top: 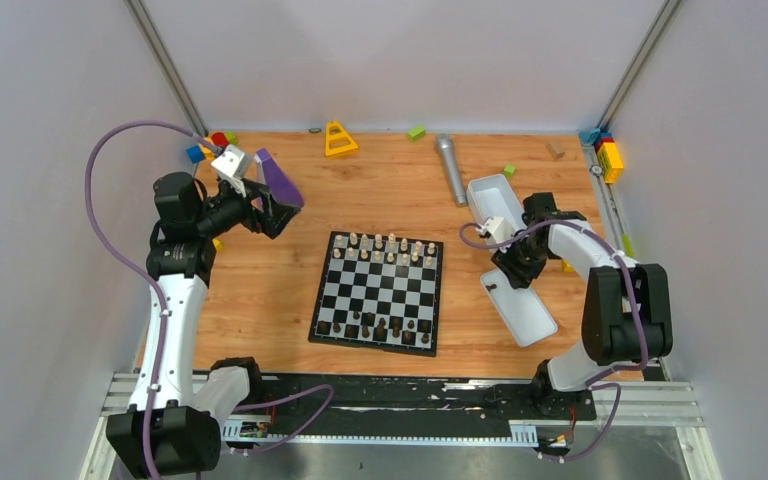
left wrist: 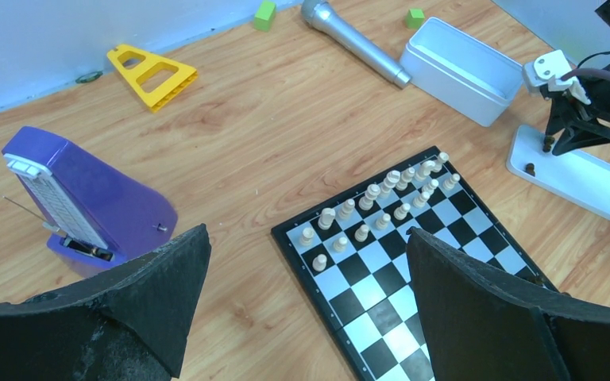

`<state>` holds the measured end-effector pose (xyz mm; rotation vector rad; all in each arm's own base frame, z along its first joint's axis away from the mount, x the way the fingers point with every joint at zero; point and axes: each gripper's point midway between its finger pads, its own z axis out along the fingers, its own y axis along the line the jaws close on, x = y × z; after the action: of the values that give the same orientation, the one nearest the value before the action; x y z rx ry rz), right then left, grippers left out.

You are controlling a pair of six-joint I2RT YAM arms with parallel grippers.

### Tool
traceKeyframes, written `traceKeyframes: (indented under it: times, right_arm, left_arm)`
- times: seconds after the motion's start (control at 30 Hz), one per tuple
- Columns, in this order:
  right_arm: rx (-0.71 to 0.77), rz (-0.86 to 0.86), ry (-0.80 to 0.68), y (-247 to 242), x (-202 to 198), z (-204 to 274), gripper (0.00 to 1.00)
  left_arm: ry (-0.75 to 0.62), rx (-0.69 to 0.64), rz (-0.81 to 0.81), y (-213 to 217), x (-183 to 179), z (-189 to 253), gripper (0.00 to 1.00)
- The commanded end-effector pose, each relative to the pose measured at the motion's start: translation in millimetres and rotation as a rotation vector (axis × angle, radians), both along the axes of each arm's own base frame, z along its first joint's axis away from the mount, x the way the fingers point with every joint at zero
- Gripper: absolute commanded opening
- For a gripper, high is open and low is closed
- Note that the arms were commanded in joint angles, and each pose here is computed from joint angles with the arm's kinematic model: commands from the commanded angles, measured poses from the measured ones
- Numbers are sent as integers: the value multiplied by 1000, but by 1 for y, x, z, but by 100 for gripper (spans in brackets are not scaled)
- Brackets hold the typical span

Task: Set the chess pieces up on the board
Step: Pick up the chess piece from the storage box.

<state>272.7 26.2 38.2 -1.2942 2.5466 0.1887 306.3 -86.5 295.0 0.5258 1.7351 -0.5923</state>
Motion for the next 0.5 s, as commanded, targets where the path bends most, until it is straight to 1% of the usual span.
traceKeyframes:
  times: [0.0, 0.3, 0.47]
  right_arm:
    - [-43, 72, -14, -2, 10, -4, 40]
    - [-91, 113, 30, -3, 4, -16, 42]
    - [-152, 130, 42, -13, -2, -18, 42]
  left_arm:
    - [-40, 9, 2, 2, 3, 7, 100]
    - [-43, 16, 9, 4, 4, 6, 100]
    - [-43, 19, 7, 3, 4, 6, 100]
